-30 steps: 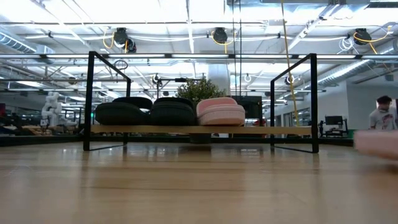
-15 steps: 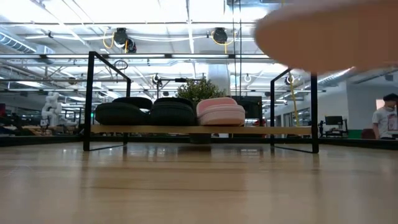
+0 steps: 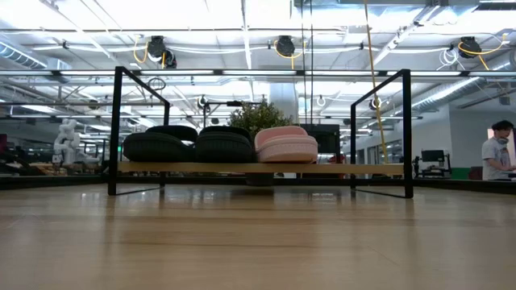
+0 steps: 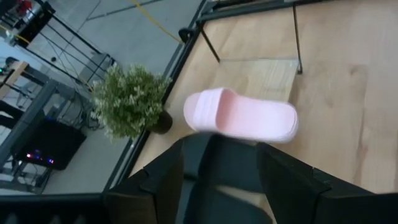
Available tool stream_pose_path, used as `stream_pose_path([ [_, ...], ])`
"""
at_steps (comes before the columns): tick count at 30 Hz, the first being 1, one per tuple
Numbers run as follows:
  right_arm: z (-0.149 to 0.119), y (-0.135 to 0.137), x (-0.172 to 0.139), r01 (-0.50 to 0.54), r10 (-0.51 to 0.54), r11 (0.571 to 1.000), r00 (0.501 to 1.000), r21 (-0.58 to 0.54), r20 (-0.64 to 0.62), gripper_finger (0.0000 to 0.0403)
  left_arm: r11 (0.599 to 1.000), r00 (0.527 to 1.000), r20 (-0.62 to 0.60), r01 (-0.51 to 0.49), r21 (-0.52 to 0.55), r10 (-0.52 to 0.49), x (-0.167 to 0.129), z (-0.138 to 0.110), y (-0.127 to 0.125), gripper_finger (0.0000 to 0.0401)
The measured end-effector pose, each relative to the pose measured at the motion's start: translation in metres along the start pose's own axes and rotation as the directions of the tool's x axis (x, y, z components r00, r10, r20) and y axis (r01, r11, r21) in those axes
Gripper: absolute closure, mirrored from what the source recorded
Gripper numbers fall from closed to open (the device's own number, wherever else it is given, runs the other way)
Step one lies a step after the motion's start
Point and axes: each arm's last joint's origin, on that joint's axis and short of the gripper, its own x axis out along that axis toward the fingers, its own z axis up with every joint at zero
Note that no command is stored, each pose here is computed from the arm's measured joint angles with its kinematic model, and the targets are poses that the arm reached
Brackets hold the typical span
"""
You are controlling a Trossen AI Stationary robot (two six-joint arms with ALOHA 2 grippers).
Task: Pick and place slides into the shelf
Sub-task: Put the pink slide on the shelf
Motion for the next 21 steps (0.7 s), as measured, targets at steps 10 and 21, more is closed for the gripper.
stream_pose_path([
  [10, -0.001, -0.032, 0.069, 0.376, -0.349, 0.919, 0.915, 0.118, -0.200, 0.0402, 0.999, 1.000, 0.001, 0.024, 0.024, -0.024, -0.019, -0.010, 0.002, 0.0199],
  [21, -0.019, 0.013, 0.113, 0.397, -0.409, 0.912, 0.877, -0.100, -0.253, 0.0403, 0.998, 1.000, -0.012, 0.000, 0.057, 0.001, -0.018, -0.012, 0.004, 0.0199],
])
